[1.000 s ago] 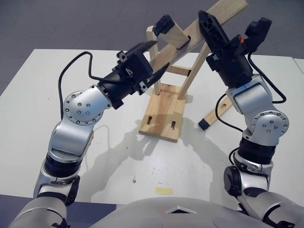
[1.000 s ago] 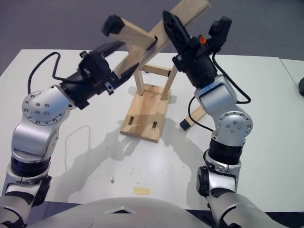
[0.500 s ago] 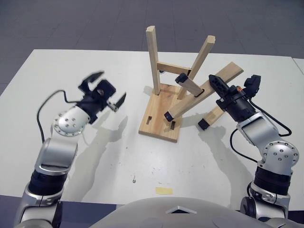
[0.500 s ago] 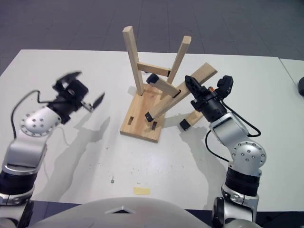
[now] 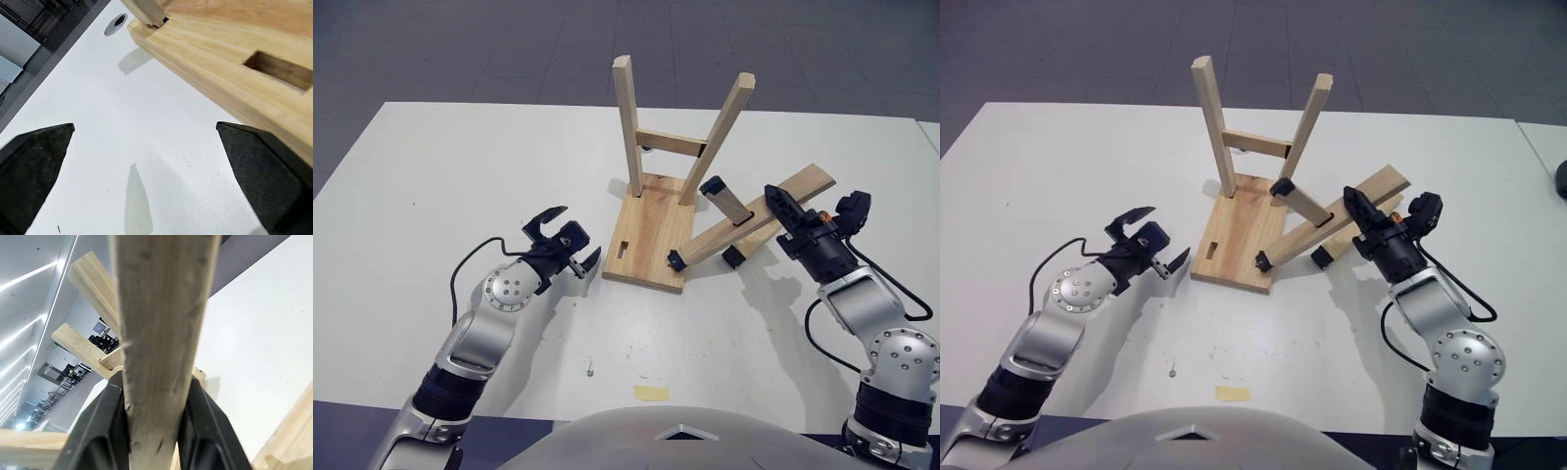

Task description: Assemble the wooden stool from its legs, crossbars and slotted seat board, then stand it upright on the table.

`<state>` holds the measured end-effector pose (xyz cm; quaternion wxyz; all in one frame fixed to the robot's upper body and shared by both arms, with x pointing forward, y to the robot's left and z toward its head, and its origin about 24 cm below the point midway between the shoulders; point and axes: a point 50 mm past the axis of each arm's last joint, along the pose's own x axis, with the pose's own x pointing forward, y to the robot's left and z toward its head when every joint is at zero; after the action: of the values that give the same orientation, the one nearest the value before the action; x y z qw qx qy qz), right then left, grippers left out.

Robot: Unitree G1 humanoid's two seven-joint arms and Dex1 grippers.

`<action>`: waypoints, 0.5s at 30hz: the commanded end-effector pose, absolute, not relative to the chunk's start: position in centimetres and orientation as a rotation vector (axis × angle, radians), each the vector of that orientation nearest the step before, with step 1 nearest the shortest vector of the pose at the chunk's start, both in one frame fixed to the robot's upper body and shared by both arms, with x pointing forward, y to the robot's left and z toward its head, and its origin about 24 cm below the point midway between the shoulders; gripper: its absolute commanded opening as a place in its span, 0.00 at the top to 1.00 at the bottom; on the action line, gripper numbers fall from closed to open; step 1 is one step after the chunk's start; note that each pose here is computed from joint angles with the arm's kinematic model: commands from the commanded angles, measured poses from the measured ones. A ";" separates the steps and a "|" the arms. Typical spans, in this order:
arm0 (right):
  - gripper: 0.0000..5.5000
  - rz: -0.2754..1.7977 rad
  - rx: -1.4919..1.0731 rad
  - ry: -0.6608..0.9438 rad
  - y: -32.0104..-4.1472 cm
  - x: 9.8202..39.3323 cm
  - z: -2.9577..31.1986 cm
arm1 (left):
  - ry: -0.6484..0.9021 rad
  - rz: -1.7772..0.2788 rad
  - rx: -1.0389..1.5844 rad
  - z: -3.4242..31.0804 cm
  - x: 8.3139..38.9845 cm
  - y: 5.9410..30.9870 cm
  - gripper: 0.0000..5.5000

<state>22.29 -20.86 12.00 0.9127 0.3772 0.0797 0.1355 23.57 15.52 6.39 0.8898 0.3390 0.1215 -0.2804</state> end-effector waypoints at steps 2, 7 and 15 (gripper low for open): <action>0.81 0.079 0.508 0.240 -22.2 23.0 10.5 | 0.260 -0.572 0.726 5.8 23.5 15.4 0.02; 0.81 0.009 0.441 0.234 -23.0 23.4 10.3 | 0.250 -0.557 0.724 5.9 23.6 15.3 0.02; 0.81 0.073 0.272 0.241 -22.0 23.8 10.0 | 0.233 -0.546 0.746 6.1 23.9 15.2 0.02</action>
<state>24.36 -21.04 13.73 0.9689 0.2321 0.0180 0.0833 23.72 15.25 6.10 0.8905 0.3516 0.1141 -0.2651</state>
